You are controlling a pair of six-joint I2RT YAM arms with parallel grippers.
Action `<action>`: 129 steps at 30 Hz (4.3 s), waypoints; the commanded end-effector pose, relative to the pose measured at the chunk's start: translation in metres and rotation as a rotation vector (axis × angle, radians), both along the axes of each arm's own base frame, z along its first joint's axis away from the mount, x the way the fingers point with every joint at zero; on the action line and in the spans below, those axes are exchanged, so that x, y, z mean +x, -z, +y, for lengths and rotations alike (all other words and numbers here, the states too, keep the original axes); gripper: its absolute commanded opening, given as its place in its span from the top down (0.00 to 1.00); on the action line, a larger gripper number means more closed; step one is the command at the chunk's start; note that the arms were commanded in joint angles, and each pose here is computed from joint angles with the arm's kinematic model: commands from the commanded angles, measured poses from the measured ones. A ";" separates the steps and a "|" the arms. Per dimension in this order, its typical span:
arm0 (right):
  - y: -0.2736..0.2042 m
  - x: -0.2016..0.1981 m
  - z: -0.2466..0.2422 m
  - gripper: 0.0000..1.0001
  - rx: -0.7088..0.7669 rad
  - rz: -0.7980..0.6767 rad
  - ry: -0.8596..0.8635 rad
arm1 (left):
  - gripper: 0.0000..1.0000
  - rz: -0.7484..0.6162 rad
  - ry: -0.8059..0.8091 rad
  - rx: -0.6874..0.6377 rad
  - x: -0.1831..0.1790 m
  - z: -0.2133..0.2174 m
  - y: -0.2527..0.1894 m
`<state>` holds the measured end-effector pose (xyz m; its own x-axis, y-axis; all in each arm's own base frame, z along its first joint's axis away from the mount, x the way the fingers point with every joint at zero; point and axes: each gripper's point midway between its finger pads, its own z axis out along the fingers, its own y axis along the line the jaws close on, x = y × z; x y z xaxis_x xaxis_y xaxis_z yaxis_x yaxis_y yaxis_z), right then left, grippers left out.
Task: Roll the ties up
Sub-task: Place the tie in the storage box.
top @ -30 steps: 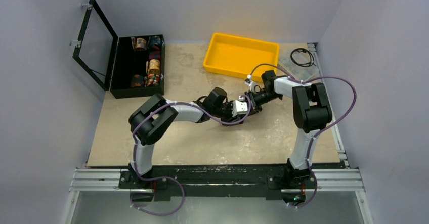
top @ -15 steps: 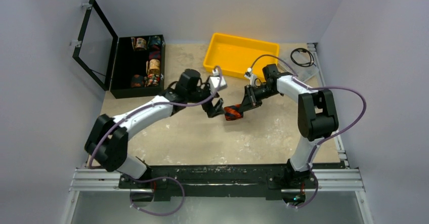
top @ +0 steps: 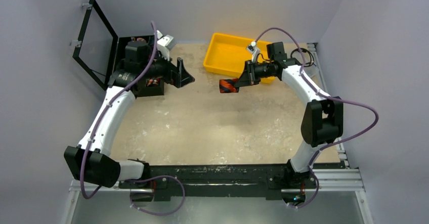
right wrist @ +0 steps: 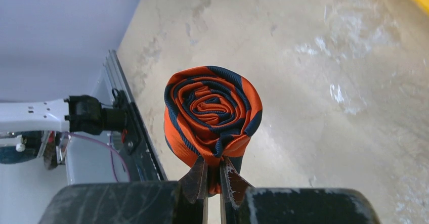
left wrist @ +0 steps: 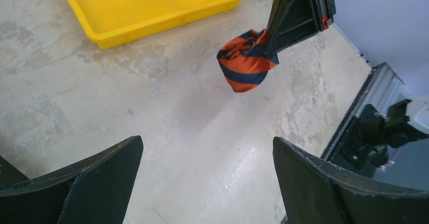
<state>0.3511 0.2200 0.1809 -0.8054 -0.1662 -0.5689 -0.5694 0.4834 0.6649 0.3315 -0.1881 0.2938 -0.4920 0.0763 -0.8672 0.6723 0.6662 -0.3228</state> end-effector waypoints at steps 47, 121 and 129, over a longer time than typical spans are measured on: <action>-0.166 -0.065 0.106 1.00 0.386 -0.191 -0.234 | 0.15 0.325 0.266 -0.570 -0.041 -0.066 -0.034; -0.115 -0.022 0.026 0.02 0.162 -0.236 0.054 | 1.00 0.123 -0.218 0.648 0.202 0.280 0.121; -0.112 -0.024 0.025 0.02 0.158 -0.228 0.056 | 1.00 0.380 -0.425 0.506 0.194 0.281 0.169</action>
<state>0.3307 0.2486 0.2815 -0.6971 -0.0230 -0.7166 -0.6561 0.4236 0.6246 0.5297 0.0858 0.1322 -0.7530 0.3262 -0.5715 0.3974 0.9177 0.0003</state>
